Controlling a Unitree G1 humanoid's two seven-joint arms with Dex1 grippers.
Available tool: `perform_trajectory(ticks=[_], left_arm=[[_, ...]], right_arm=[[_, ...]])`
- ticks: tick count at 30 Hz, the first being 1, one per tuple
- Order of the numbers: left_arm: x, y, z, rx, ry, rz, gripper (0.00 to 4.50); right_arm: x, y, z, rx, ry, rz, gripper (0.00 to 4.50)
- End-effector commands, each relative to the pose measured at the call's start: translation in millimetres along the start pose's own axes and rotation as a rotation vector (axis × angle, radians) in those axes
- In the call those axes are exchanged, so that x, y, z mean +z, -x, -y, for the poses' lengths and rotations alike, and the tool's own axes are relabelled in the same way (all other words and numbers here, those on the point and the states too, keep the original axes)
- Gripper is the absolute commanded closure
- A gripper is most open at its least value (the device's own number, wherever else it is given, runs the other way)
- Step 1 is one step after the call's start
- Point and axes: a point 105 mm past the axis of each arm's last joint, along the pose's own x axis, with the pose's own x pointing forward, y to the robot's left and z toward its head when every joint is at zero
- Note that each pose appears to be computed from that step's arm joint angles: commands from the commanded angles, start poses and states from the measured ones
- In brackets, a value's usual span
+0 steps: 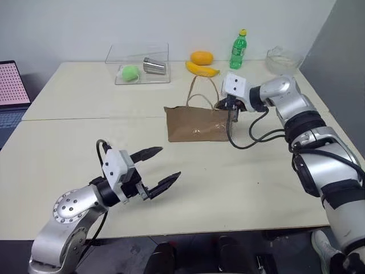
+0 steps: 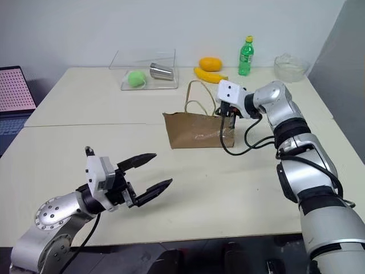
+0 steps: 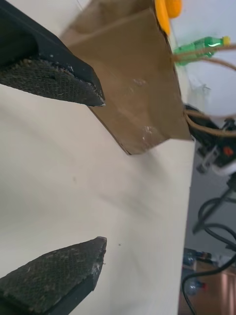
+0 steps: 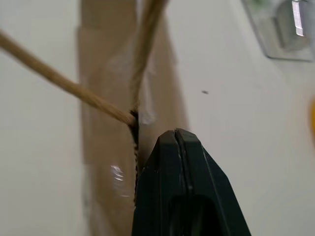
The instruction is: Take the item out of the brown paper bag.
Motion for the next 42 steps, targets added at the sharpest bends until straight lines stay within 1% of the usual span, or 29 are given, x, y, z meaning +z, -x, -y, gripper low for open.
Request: perform_trajectory(ticks=[1, 2, 6, 10, 13, 16, 20, 21, 23, 25, 28, 32, 36, 42], left_arm=[[5, 15, -1, -0.022, -0.067, -0.034, 0.05], [3, 18, -1, -0.033, -0.078, -0.054, 0.05], [1, 32, -4, -0.054, -0.094, -0.118, 0.05], [3, 34, 1, -0.088, -0.092, -0.123, 0.05], [1, 33, 6, -0.137, -0.082, -0.136, 0.05], [-3, 23, 5, -0.203, -0.192, -0.167, 0.0], [-5, 3, -7, -0.211, -0.354, -0.139, 0.0], [-7, -2, -7, -0.224, -0.397, -0.136, 0.0], [-12, -12, -2, -0.287, -0.475, -0.124, 0.0], [-16, -21, -3, -0.305, -0.514, -0.1, 0.0], [-24, -33, -5, -0.35, -0.547, -0.083, 0.0], [-35, -50, -7, -0.399, -0.572, -0.067, 0.0], [-43, -61, -3, -0.461, -0.608, -0.056, 0.0], [-53, -75, 0, -0.499, -0.64, -0.04, 0.0]], right_arm=[[12, 3, -19, 0.074, 0.034, 0.071, 4.5], [12, 3, -26, 0.088, 0.033, 0.079, 4.5], [5, 0, -72, 0.17, 0.027, 0.092, 4.5], [5, 3, -96, 0.205, 0.028, 0.099, 4.5], [17, 8, -102, 0.174, 0.016, 0.162, 4.5], [31, 23, -106, 0.084, -0.05, 0.258, 3.9], [34, 41, -122, 0.001, -0.176, 0.312, 2.56], [34, 44, -129, -0.009, -0.207, 0.32, 2.11], [35, 53, -146, -0.027, -0.295, 0.342, 1.42], [34, 60, -165, -0.035, -0.361, 0.346, 0.71], [32, 68, -189, -0.066, -0.461, 0.328, 0.71], [31, 70, -204, -0.113, -0.521, 0.297, 0.71], [31, 70, -211, -0.139, -0.546, 0.272, 0.71], [32, 75, -216, -0.172, -0.579, 0.254, 0.71]])
